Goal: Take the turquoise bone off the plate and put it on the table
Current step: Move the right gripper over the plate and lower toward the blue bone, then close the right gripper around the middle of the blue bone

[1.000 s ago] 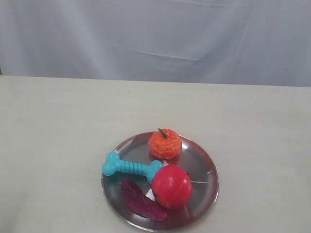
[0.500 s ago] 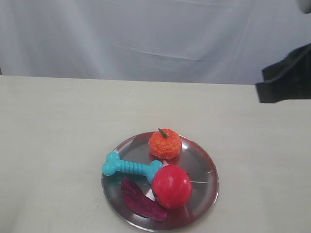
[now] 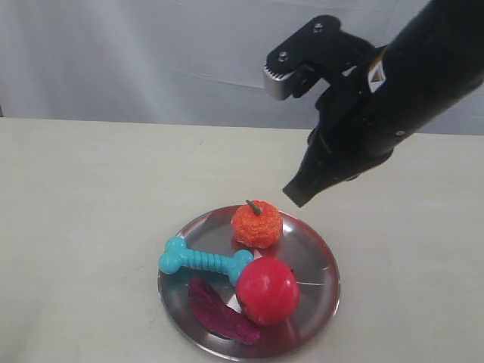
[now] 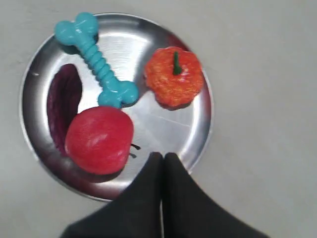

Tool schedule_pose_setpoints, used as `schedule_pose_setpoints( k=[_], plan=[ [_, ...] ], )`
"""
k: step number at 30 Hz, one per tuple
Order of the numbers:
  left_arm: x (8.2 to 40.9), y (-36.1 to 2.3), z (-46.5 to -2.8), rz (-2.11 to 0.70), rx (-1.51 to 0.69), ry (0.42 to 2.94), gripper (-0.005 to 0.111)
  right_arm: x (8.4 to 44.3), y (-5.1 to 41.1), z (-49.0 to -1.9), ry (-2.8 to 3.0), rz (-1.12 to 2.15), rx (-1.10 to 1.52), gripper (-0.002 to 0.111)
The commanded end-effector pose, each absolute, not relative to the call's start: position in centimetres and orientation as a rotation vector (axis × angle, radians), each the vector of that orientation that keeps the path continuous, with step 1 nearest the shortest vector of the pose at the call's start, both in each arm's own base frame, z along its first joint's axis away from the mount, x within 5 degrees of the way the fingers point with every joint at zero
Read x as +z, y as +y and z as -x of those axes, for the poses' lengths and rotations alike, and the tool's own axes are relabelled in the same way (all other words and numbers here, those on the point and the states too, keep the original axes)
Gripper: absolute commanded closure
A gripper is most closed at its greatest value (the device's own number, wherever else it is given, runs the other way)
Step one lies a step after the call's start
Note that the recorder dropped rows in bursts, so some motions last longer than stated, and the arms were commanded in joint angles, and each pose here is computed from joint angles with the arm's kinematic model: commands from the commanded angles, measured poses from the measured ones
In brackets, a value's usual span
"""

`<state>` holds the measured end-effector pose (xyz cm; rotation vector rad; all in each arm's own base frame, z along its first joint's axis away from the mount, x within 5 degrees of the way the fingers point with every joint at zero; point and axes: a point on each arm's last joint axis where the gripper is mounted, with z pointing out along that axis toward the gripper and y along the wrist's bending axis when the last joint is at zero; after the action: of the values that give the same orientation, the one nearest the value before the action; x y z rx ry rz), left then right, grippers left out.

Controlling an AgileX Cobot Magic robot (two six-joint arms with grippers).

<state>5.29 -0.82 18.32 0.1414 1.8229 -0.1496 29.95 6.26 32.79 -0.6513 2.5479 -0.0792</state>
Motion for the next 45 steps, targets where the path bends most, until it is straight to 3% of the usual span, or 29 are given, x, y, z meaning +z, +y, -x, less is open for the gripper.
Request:
schedule_pose_setpoints(
  k=[1, 6, 14, 20, 30, 33, 38, 40, 45],
  plan=[
    [18.2, -0.8, -5.3, -0.144, -0.151, 1.824, 0.107, 32.7, 8.1, -31.6, 2.539, 0.823, 0.077, 0.109],
    [18.2, -0.8, -5.3, -0.142, -0.152, 1.824, 0.107, 31.8, 9.3, -34.0, 2.521, 0.889, 0.155, 0.109],
    [18.2, -0.8, -5.3, -0.142, -0.152, 1.824, 0.107, 24.8, 12.1, -38.0, 2.553, 1.137, 0.131, 0.109],
    [18.2, -0.8, -5.3, -0.142, -0.152, 1.824, 0.107, 21.1, 14.1, -39.3, 2.545, 1.146, 0.114, 0.109],
    [18.2, -0.8, -5.3, -0.142, -0.152, 1.824, 0.107, 19.8, 14.2, -39.6, 2.573, 1.156, 0.120, 0.108],
    [18.2, -0.8, -5.3, -0.142, -0.152, 1.824, 0.107, 19.8, 14.2, -39.6, 2.575, 1.157, 0.120, 0.100],
    [18.2, -0.8, -5.3, -0.142, -0.152, 1.824, 0.107, 19.8, 14.2, -39.6, 2.579, 1.153, 0.121, 0.068],
    [18.2, -0.8, -5.3, -0.142, -0.152, 1.824, 0.107, 19.8, 14.2, -39.6, 2.579, 1.153, 0.121, 0.063],
    [18.2, -0.8, -5.3, -0.142, -0.152, 1.824, 0.107, 19.8, 14.2, -39.6, 2.579, 1.153, 0.121, 0.063]
  ],
)
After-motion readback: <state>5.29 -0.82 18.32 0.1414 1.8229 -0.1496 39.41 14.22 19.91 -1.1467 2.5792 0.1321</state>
